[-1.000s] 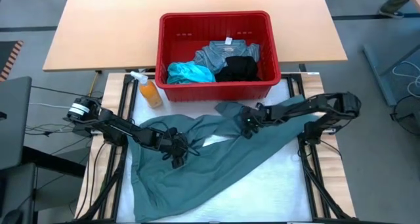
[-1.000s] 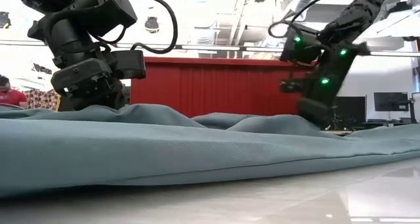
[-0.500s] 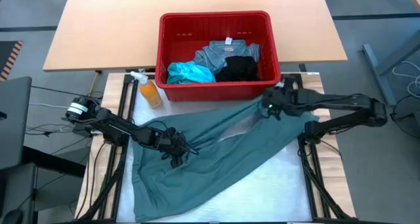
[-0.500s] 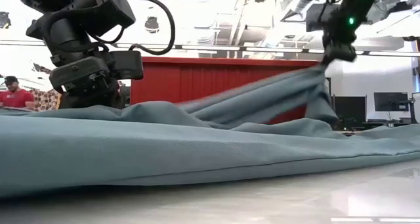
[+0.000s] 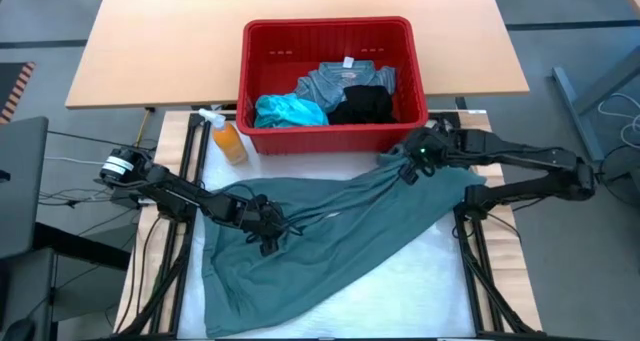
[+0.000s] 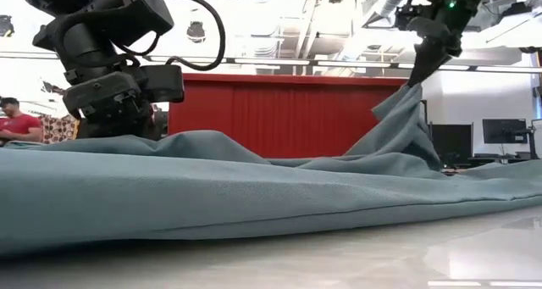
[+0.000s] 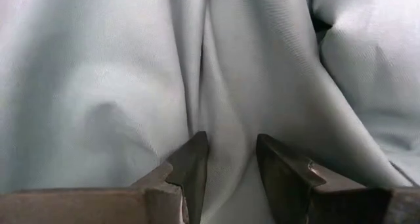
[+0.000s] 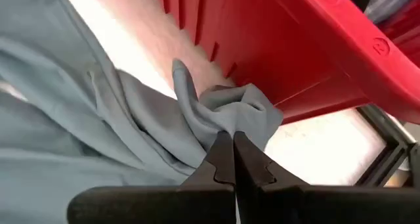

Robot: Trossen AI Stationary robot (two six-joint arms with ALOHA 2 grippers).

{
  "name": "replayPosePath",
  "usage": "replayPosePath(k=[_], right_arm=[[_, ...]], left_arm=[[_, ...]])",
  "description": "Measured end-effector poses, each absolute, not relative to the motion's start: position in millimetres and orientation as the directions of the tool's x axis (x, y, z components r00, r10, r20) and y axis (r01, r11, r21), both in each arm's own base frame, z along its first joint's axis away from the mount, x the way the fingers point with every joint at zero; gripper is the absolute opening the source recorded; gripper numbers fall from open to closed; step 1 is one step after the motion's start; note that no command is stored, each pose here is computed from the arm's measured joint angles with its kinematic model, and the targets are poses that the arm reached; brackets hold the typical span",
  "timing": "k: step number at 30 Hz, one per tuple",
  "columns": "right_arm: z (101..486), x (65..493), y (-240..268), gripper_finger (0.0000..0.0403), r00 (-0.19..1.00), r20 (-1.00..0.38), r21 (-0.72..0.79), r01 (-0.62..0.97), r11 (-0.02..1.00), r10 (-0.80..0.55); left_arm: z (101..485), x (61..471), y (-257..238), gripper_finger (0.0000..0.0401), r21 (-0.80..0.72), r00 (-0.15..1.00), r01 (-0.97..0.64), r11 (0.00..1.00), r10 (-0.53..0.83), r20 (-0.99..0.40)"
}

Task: Fold Laundry from Bin
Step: Fold the gray pants

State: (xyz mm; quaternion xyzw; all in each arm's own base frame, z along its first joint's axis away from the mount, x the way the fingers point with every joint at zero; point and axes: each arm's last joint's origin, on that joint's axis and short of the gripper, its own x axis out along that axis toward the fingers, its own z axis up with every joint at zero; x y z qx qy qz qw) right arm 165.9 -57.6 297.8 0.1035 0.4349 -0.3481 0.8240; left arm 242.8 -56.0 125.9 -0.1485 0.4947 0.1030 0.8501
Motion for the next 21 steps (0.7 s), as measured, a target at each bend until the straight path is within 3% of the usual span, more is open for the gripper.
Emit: replayPosePath(k=[3, 8, 11, 16, 18, 21], right_arm=[[291, 169, -56, 0.0017, 0.385, -0.788, -0.105, 0.685, 0.721, -0.481], [259, 175, -56, 0.0022, 0.376, -0.787, -0.095, 0.710, 0.698, -0.489], [243, 183, -57, 0.0041, 0.463, -0.756, -0.022, 0.688, 0.725, -0.462], [247, 195, -55, 0.0095, 0.636, -0.694, 0.105, 0.552, 0.827, -0.337], [251, 192, -53, 0.0117, 0.612, -0.726, 0.078, 0.526, 0.847, -0.314], [256, 177, -51, 0.0138, 0.485, -0.814, 0.016, 0.569, 0.822, -0.320]], left_arm=[[127, 237, -64, 0.0125, -0.153, 0.477, -0.353, 0.923, 0.037, -0.878], [127, 213, -75, 0.0125, -0.038, 0.437, -0.448, 0.893, 0.182, -0.881], [127, 204, -75, 0.0125, -0.048, 0.430, -0.495, 0.868, 0.197, -0.881], [125, 191, -72, 0.0125, -0.087, 0.408, -0.555, 0.828, 0.179, -0.895], [124, 188, -72, 0.0125, -0.084, 0.395, -0.567, 0.820, 0.180, -0.901], [124, 187, -74, 0.0125, -0.078, 0.393, -0.564, 0.822, 0.184, -0.901]])
